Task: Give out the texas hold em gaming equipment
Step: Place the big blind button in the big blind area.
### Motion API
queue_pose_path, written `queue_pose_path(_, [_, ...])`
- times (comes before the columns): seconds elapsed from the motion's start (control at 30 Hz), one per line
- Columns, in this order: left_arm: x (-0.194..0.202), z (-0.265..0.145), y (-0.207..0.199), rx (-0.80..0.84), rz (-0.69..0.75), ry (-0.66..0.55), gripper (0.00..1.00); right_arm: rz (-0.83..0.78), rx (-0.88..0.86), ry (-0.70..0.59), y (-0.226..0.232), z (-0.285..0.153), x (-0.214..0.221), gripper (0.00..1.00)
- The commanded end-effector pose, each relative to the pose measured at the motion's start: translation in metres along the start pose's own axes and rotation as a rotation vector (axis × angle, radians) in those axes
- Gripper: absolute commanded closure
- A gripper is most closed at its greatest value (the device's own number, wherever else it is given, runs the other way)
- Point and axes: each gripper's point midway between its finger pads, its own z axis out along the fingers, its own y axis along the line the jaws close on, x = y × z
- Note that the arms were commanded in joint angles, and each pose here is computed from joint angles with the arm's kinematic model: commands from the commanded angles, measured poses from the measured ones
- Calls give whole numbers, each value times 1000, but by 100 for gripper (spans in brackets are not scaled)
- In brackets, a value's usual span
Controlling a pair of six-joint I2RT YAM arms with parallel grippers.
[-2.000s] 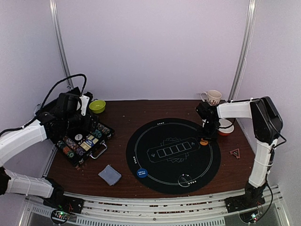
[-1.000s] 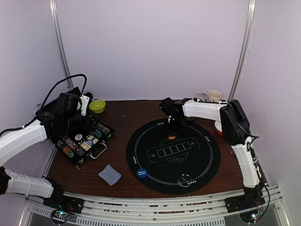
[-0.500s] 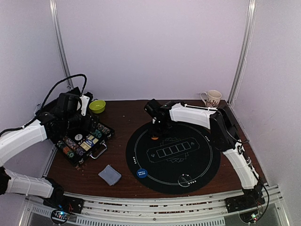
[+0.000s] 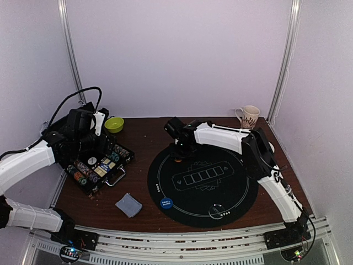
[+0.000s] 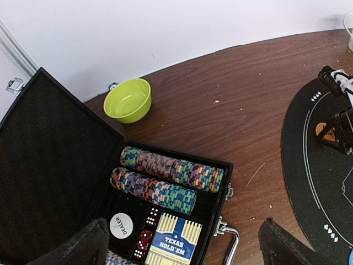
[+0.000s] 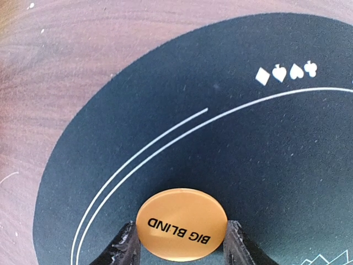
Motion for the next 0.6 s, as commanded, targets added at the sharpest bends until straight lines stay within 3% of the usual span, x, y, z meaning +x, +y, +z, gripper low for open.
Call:
queue_pose_path(0.0, [-7, 0, 2, 2, -1, -37, 2, 32, 100, -20, -29, 29, -3, 60])
queue_pose_path(0.33, [-8, -2, 4, -7, -3, -41, 2, 71, 101, -74, -35, 33, -22, 58])
queue_pose_path(0.43, [-8, -2, 4, -7, -2, -41, 2, 69, 92, -66, -34, 31, -22, 45])
queue_pose_path(0.57, [-8, -2, 4, -10, -1, -39, 2, 67, 64, -76, -28, 19, -28, 18])
